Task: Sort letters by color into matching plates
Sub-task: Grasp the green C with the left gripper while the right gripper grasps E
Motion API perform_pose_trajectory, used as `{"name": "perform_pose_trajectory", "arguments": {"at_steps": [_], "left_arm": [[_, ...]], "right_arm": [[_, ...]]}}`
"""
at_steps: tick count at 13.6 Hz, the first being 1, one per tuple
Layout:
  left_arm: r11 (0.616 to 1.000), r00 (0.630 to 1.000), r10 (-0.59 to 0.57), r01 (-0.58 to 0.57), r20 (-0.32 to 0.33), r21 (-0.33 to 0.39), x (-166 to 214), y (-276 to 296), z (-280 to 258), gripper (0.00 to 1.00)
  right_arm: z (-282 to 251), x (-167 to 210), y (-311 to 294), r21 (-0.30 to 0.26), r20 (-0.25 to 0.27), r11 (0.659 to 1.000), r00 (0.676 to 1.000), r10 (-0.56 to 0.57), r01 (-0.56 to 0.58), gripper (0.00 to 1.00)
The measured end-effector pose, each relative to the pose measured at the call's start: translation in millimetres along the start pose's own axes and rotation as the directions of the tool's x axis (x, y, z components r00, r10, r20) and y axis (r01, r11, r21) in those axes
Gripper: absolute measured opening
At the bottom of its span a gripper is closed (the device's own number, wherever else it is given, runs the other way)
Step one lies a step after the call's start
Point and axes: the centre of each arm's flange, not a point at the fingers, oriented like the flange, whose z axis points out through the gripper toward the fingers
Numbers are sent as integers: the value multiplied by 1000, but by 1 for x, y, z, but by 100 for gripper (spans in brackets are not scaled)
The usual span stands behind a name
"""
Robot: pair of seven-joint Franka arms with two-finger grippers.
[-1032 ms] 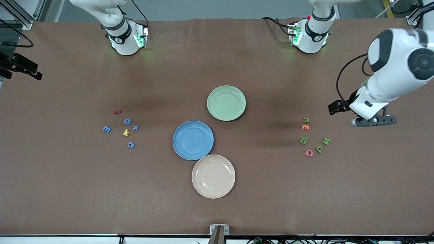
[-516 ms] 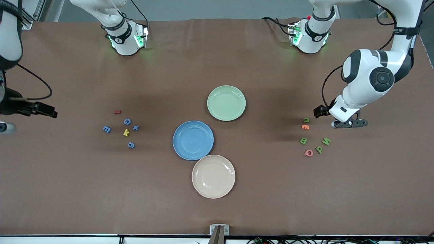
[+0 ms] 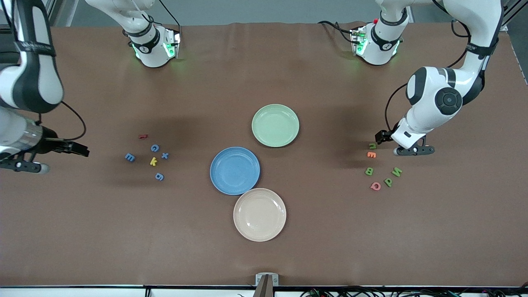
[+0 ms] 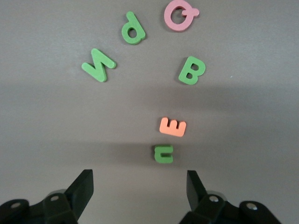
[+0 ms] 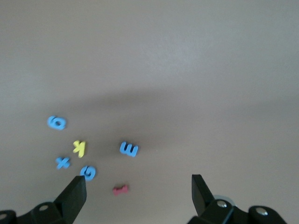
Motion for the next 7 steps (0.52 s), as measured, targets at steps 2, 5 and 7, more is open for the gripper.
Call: {"name": "perform_pose_trajectory", "arguments": {"at_steps": [2, 5, 7], "left_arm": [[1000, 1000, -2, 2, 8, -4, 0, 0, 14, 83], [1000, 1000, -12, 13, 26, -7, -2, 2, 30, 76], [1000, 999, -13, 14, 35, -8, -3, 3, 37, 74]], "right_arm": [[34, -10, -2, 2, -19, 997, 997, 71, -71, 98], [68, -23, -7, 12, -60, 989, 987, 146, -146, 98], [92, -29, -8, 17, -74, 984, 981, 180, -180, 100]]}}
